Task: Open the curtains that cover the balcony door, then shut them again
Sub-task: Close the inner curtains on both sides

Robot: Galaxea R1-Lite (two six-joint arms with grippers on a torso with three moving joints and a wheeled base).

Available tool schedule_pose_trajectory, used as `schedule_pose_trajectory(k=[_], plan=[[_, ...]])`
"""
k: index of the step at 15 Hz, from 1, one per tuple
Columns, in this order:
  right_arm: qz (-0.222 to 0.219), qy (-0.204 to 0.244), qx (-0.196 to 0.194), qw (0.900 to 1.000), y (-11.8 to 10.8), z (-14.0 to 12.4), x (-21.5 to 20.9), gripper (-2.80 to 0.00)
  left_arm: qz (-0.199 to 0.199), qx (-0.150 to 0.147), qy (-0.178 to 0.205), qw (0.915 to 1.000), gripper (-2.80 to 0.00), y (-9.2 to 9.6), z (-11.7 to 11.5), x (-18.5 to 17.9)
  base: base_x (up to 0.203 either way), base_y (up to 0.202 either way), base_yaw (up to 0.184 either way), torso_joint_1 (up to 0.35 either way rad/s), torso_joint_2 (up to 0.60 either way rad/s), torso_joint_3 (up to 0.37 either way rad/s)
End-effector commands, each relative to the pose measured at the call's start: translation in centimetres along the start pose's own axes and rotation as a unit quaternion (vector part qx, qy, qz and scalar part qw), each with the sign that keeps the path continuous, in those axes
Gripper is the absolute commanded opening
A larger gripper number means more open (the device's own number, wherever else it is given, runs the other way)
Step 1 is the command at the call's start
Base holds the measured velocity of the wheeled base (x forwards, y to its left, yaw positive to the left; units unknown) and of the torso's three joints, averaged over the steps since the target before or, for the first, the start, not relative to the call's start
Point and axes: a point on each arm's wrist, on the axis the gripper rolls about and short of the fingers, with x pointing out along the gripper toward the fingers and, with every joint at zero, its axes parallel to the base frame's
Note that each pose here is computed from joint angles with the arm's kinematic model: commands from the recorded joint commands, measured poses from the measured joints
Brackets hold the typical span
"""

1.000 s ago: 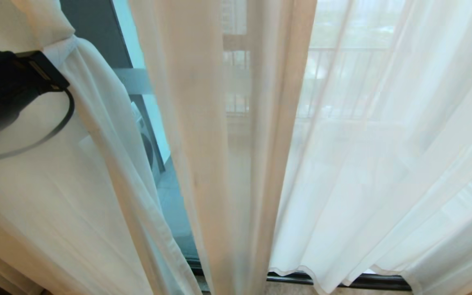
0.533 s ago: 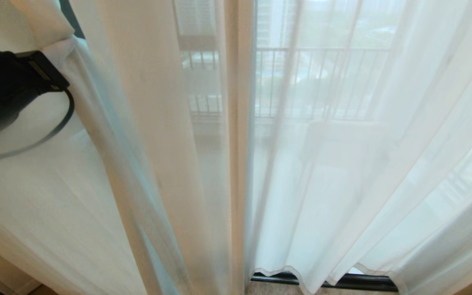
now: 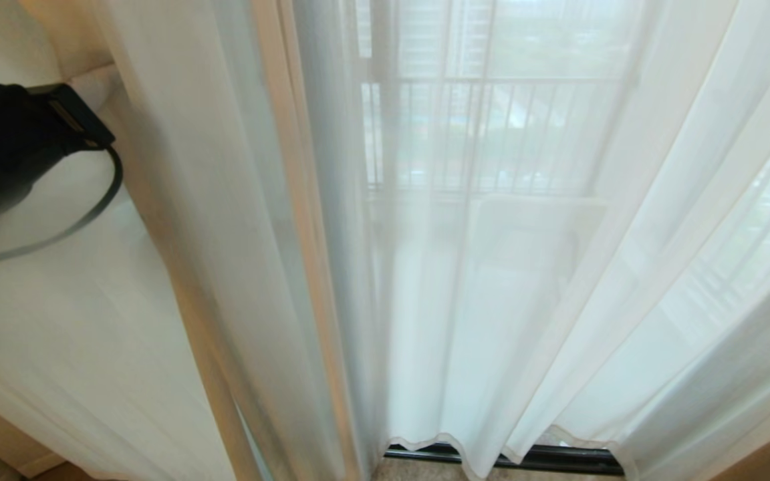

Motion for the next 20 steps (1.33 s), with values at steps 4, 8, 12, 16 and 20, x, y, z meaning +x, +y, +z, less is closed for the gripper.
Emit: schedule_pose_trajectory(k=[4, 8, 12, 16, 20], plan=[[0.000, 0.000, -0.001, 1.000, 0.0, 0.0, 0.0, -2.80, -0.002, 0.001, -0.006, 1.0000, -2.80, -0.1, 0.3, -0.1, 0.000, -0.023, 0.000, 0.000, 0.00, 0.001], [0.000, 0.000, -0.001, 1.000, 0.0, 0.0, 0.0, -2.80, -0.003, 0.002, -0.013, 0.9999, -2.80, -0.3, 0.7, -0.4, 0.000, 0.000, 0.000, 0.000, 0.00, 0.000], [0.000, 0.000, -0.001, 1.000, 0.0, 0.0, 0.0, -2.80, 0.000, 0.006, -0.037, 0.9993, -2.80, -0.6, 2.3, -1.1, 0.000, 0.000, 0.000, 0.000, 0.00, 0.000], [0.000, 0.000, -0.001, 1.000, 0.0, 0.0, 0.0, -2.80, 0.000, 0.012, -0.063, 0.9980, -2.80, -1.1, 4.2, -2.4, 0.000, 0.000, 0.000, 0.000, 0.00, 0.000], [0.000, 0.000, -0.001, 1.000, 0.0, 0.0, 0.0, -2.80, -0.004, 0.017, -0.087, 0.9960, -2.80, -1.8, 6.2, -4.0, 0.000, 0.000, 0.000, 0.000, 0.00, 0.000]])
